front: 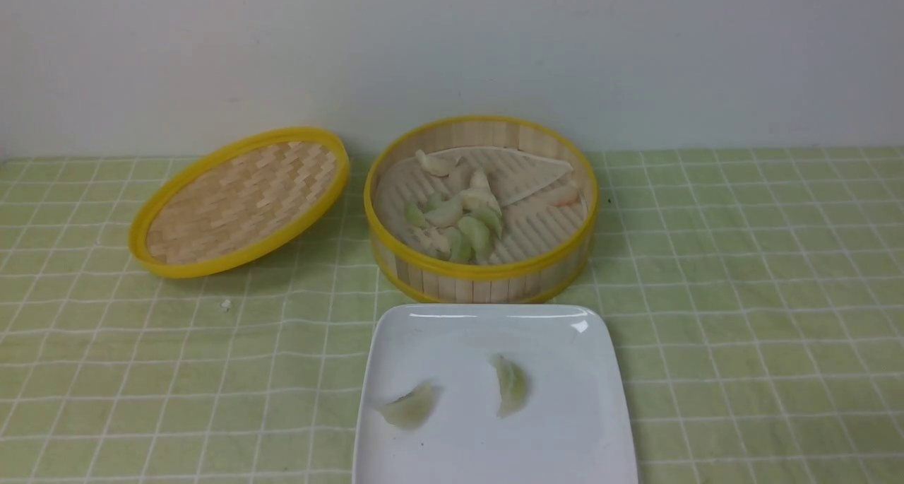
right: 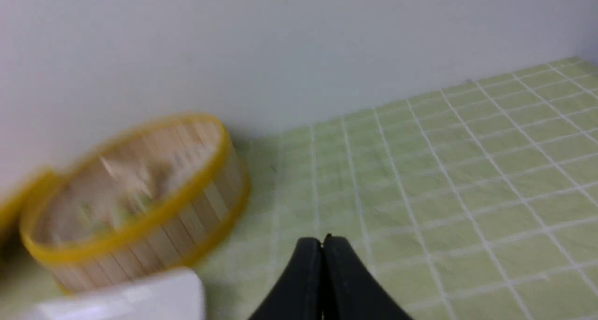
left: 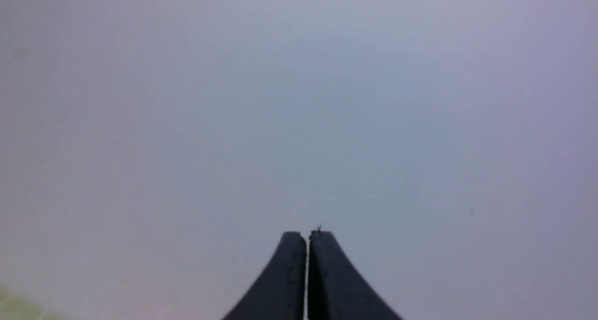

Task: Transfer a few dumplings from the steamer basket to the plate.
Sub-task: Use the left arm to grab a dumpling from the steamer

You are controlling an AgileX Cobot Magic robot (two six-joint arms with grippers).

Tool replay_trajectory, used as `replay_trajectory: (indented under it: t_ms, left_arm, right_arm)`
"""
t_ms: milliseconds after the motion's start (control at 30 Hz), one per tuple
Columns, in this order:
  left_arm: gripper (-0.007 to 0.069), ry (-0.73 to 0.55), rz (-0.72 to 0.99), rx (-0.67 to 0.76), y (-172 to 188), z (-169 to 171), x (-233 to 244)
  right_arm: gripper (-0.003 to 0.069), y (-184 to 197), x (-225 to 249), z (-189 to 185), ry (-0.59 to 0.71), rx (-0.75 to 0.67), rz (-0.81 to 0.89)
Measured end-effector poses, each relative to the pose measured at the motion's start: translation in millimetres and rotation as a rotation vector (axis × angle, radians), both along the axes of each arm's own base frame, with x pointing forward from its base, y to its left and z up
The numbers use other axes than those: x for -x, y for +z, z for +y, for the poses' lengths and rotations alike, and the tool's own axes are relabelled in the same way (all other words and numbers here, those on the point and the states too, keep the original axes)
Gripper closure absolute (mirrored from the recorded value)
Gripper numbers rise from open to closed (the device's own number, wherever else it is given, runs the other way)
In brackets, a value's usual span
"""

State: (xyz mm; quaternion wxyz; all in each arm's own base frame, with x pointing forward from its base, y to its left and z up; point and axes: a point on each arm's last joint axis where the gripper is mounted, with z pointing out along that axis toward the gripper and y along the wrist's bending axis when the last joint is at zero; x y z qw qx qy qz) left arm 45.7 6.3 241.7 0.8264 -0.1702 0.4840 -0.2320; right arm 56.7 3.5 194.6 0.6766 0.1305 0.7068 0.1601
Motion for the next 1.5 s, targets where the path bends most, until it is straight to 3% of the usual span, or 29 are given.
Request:
replay_trajectory:
  t_ms: [100, 200, 367, 500, 533, 600, 667, 767, 1067, 1267, 1500]
  left_arm:
    - [0.0631, -0.003, -0.094, 0.012, 32, 0, 9]
    - [0.0631, -0.028, -0.060, -0.019, 81, -3, 12]
    - [0.0631, -0.044, 0.306, -0.177, 142, -9, -21]
    - [0.0631, -0.106, 0.770, -0.294, 170, -15, -77]
    - [0.0631, -0.112, 0.789, -0.294, 168, -16, -76]
    - [0.0631, -0.186, 1.039, -0.368, 163, -21, -114]
    - [0.0631, -0.248, 1.163, -0.403, 156, -26, -133]
    - [0.0631, -0.408, 1.367, -0.489, 124, -37, -186]
    - [0.0631, -0.678, 1.442, -0.677, 77, -78, -286]
    - [0.0631, -0.798, 1.442, -0.824, 57, -139, -331]
    - [0.0608, -0.794, 1.390, -0.967, 36, -185, -366]
  right_arm:
    - [0.0673, 13, 0, -3, -0.026, -0.244, -0.140]
    - [0.0673, 20, 2, -7, -0.050, -0.334, -0.218]
    - [0.0673, 22, 2, -8, -0.064, -0.280, -0.243]
    - [0.0673, 24, 2, -6, -0.041, -0.284, -0.202]
    - [0.0673, 27, 3, -5, -0.036, -0.284, -0.203]
    - [0.0673, 45, 8, 2, 0.033, -0.259, -0.124]
    - [0.0673, 64, 12, 7, 0.078, -0.213, -0.069]
    - [0.0673, 102, 12, 14, 0.152, -0.074, 0.138]
    - [0.0673, 148, -34, 17, 0.284, 0.222, 0.736]
    - [0.0673, 146, -56, 17, 0.303, 0.237, 0.843]
    - [0.0673, 145, -56, 19, 0.318, 0.220, 0.855]
